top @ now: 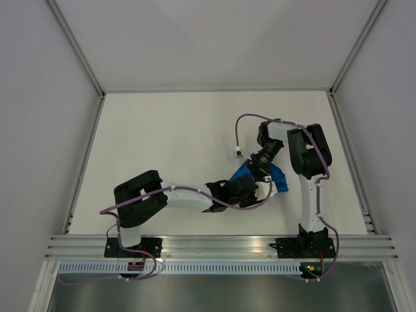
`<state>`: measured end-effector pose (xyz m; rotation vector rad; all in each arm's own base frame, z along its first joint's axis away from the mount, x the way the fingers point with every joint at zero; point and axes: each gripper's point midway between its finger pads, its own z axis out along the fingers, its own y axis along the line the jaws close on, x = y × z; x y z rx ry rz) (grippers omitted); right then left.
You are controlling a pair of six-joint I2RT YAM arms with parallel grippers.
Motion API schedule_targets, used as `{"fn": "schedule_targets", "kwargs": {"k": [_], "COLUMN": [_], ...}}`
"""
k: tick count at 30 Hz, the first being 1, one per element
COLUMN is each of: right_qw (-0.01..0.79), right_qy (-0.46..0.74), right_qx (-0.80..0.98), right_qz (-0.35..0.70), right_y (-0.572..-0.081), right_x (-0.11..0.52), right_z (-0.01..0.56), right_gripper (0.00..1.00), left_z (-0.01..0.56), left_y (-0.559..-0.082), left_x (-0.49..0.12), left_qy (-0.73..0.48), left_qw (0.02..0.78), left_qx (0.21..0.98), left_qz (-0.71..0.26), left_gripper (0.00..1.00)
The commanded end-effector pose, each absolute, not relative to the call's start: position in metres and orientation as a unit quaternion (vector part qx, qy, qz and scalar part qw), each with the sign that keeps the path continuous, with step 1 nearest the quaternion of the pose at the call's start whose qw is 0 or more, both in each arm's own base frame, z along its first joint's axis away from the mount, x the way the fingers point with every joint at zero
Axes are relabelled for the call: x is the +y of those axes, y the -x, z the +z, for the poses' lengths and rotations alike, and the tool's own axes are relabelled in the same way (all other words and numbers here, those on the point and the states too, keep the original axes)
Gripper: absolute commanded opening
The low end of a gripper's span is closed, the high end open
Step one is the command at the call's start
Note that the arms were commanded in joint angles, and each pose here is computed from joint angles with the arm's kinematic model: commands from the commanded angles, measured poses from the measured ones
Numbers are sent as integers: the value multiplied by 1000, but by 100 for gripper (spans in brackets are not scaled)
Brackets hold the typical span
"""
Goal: Fold the napkin, place the utensils inside, and roll it up
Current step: Roll the napkin with the utensil
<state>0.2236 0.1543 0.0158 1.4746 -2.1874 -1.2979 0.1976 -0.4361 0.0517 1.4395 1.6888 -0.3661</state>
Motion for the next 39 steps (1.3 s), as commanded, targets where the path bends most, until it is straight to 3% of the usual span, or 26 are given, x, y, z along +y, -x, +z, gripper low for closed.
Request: {"fn": "schedule_targets", "kwargs": {"k": [1, 12, 15, 16, 19, 22, 27, 30, 39], "right_qw": [71, 80, 85, 87, 85, 73, 30, -18, -159], "right_qy": [-555, -545, -542, -540, -536, -533, -515, -499, -437], "right_qx": [-734, -736, -736, -736, -737, -740, -752, -761, -783], "right_qz": [-385, -395, -397, -398, -402, -404, -411, -414, -413], "right_y": [-251, -255, -254, -254, -256, -262, -281, -297, -344], "right_x": [139, 139, 139, 139, 140, 144, 150, 153, 136], "right_z": [-22, -22, -21, -22, -20, -14, 7, 32, 106], "right_gripper": [23, 23, 23, 23, 24, 34, 54, 60, 64], "left_z": [53, 29, 21, 19, 14, 8, 0, -3, -13], "left_y": [-199, -218, -216, -215, -212, -205, -195, -193, -203], "left_x": [-450, -447, -447, -446, -445, -442, -439, -434, -420], "left_qy": [-600, -593, -597, -597, -603, -613, -622, -617, -571], "left_qw": [435, 459, 452, 450, 442, 424, 380, 352, 278], "left_qx": [655, 655, 655, 656, 656, 657, 667, 681, 734], "left_qz": [-146, -96, -99, -99, -103, -115, -156, -181, -243], "left_gripper": [52, 50, 40, 29, 13, 4, 2, 2, 2]}}
